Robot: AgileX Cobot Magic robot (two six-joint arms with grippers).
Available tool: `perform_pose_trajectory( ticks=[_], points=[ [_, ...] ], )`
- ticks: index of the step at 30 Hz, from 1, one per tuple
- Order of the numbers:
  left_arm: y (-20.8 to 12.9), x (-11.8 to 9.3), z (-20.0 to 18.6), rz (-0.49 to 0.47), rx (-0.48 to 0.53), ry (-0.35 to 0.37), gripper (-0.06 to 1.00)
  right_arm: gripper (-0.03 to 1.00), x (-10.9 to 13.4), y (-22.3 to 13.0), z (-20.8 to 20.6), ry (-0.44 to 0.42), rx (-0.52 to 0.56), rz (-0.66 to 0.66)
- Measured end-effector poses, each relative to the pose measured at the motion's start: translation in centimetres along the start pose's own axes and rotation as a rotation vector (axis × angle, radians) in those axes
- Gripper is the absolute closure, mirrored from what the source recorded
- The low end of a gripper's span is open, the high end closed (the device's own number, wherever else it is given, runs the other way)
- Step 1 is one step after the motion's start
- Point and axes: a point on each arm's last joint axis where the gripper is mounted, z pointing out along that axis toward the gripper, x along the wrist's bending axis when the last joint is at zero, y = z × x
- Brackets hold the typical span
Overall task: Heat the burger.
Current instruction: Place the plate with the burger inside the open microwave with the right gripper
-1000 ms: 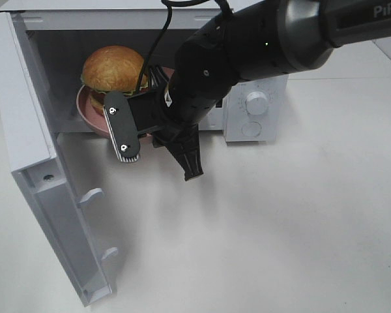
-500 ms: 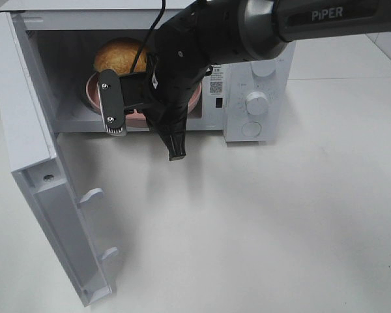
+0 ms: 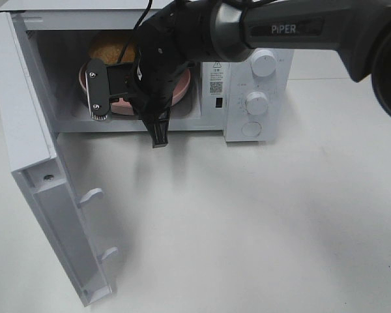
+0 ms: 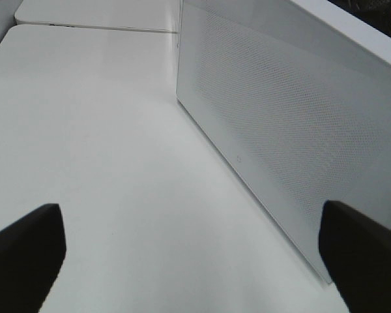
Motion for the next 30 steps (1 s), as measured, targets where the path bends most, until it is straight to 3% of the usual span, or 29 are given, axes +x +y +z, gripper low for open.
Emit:
perform_pose_trajectory(
  ticks=[18, 30],
  points=[
    [0.0, 0.0, 0.0, 0.000, 0.000, 0.000, -0.03, 0.91, -0.3, 0.4, 2.7, -0.021, 0.006, 0.004],
    [0.0, 0.0, 0.0, 0.000, 0.000, 0.000, -0.03, 0.84, -0.6, 0.6, 3.1, -0.050, -0.009, 0.036]
  ],
)
